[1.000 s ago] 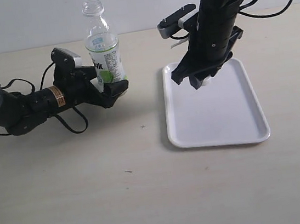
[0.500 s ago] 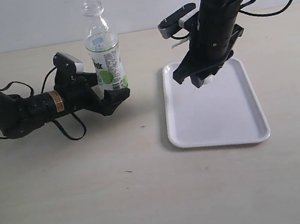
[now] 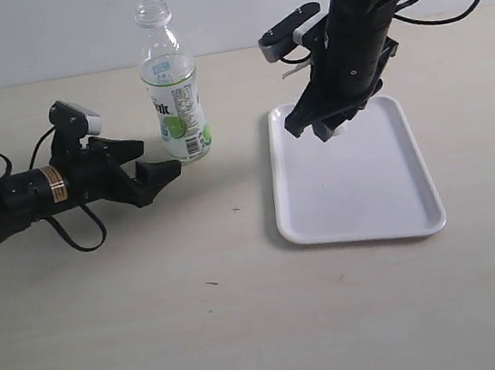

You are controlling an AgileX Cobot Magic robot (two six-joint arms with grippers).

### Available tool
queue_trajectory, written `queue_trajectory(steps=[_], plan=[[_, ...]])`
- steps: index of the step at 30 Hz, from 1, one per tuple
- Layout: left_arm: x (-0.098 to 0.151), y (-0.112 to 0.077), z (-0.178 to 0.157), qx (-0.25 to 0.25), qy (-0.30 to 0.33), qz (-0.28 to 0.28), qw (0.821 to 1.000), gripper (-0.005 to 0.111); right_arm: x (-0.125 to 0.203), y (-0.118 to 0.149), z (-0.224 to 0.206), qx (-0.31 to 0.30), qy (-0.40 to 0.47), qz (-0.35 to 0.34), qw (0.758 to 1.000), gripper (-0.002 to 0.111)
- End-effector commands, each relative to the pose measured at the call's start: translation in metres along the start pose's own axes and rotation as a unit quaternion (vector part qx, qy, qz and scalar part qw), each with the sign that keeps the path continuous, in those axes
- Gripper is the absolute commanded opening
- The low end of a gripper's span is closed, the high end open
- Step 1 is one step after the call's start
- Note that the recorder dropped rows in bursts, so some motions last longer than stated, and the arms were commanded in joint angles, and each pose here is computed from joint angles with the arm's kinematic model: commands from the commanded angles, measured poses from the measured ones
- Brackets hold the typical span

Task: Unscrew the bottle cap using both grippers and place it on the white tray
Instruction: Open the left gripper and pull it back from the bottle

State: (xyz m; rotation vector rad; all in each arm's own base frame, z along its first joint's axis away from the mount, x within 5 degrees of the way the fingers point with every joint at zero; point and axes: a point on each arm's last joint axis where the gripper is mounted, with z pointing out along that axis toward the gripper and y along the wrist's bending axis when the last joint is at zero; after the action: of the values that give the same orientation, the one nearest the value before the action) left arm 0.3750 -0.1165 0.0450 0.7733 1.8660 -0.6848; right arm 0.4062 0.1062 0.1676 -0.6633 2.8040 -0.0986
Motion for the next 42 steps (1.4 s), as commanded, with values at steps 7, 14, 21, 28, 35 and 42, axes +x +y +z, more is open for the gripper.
queue_trajectory(steps=[7, 14, 21, 28, 35, 42], plan=[[-0.014, -0.011, -0.009, 0.042, -0.013, 0.036, 0.998, 0.000, 0.001, -0.017, 0.028, -0.001, -0.010, 0.043, 0.999, 0.000], [-0.019, -0.013, -0.010, 0.055, -0.041, 0.034, 0.997, 0.000, 0.001, -0.014, 0.043, -0.012, -0.010, 0.051, 0.999, 0.000], [-0.020, -0.013, -0.010, 0.056, -0.044, 0.034, 0.997, 0.000, 0.004, -0.012, 0.054, -0.015, 0.002, 0.050, 0.999, 0.000], [-0.021, -0.014, -0.010, 0.059, -0.050, 0.034, 0.996, 0.000, 0.004, -0.012, 0.054, -0.015, 0.002, 0.050, 0.999, 0.000], [-0.021, -0.014, -0.010, 0.059, -0.050, 0.032, 0.996, 0.000, 0.004, -0.012, 0.054, -0.015, 0.002, 0.051, 0.999, 0.030], [-0.022, -0.014, -0.011, 0.058, -0.052, 0.034, 0.996, 0.000, 0.004, -0.012, 0.054, -0.016, 0.003, 0.051, 0.999, 0.074]])
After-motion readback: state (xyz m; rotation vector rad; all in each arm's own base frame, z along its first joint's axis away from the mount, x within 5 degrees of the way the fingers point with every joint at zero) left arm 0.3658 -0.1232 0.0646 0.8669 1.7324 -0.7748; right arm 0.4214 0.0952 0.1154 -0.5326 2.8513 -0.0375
